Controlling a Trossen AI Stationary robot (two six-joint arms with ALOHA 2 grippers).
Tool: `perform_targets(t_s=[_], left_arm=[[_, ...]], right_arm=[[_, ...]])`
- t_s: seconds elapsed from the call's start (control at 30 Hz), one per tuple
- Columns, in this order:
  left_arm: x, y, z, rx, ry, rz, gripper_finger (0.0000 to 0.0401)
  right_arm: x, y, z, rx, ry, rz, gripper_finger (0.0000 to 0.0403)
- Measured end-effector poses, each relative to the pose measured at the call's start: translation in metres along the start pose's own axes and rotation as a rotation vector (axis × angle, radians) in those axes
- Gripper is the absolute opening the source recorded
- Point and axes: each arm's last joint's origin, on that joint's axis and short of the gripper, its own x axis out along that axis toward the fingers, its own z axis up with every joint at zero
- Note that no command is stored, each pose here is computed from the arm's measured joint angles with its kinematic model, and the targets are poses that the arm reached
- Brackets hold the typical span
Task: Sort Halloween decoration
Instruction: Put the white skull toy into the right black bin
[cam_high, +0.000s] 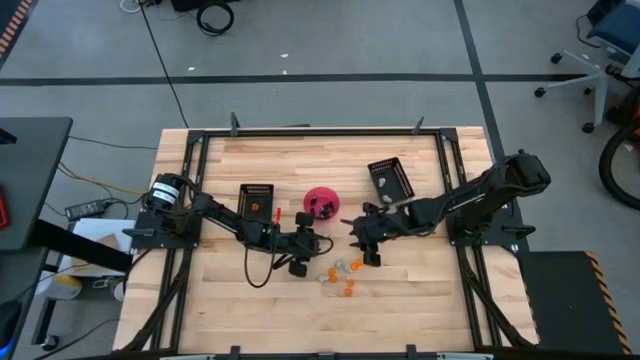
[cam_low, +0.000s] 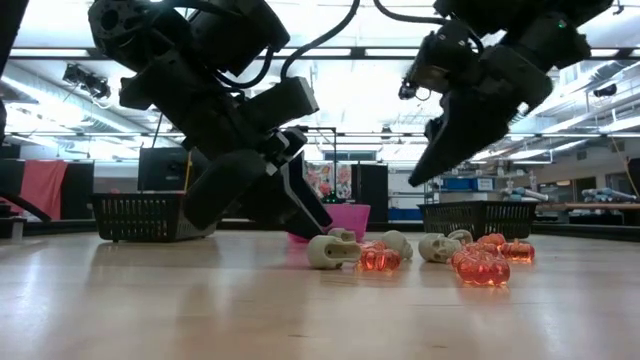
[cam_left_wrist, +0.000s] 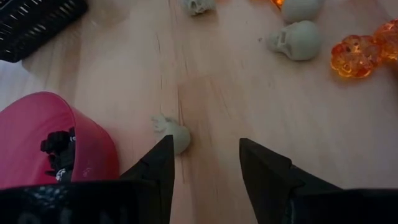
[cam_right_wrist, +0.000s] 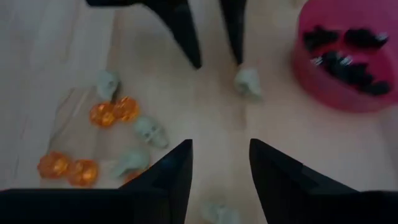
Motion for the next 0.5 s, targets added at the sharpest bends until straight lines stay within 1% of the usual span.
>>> perform_targets(t_s=[0.13,0.33,0.4,0.5], left_arm=[[0.001,0.002,0.000,-0.004,0.002,0.003,0.0150],[0.001,0.002,0.000,-0.009,-0.004,0.005,0.0150],[0.000,0.002,0.000,-0.008,-0.004,0.004,0.0150],[0.000,0.001,0.000,-0.007,-0.004,0.003,0.0150]], right_arm=[[0.006,0.007,-0.011,-0.044,0.072,-0.026,0.0193],[0.016,0.007,-0.020,-0.062,0.131,-0.054,0.0244],[0.017,0.007,-0.021,-0.063,0.135,-0.056,0.0252],[0.016,0.006,-0.023,-0.068,0.162,-0.062,0.0252]])
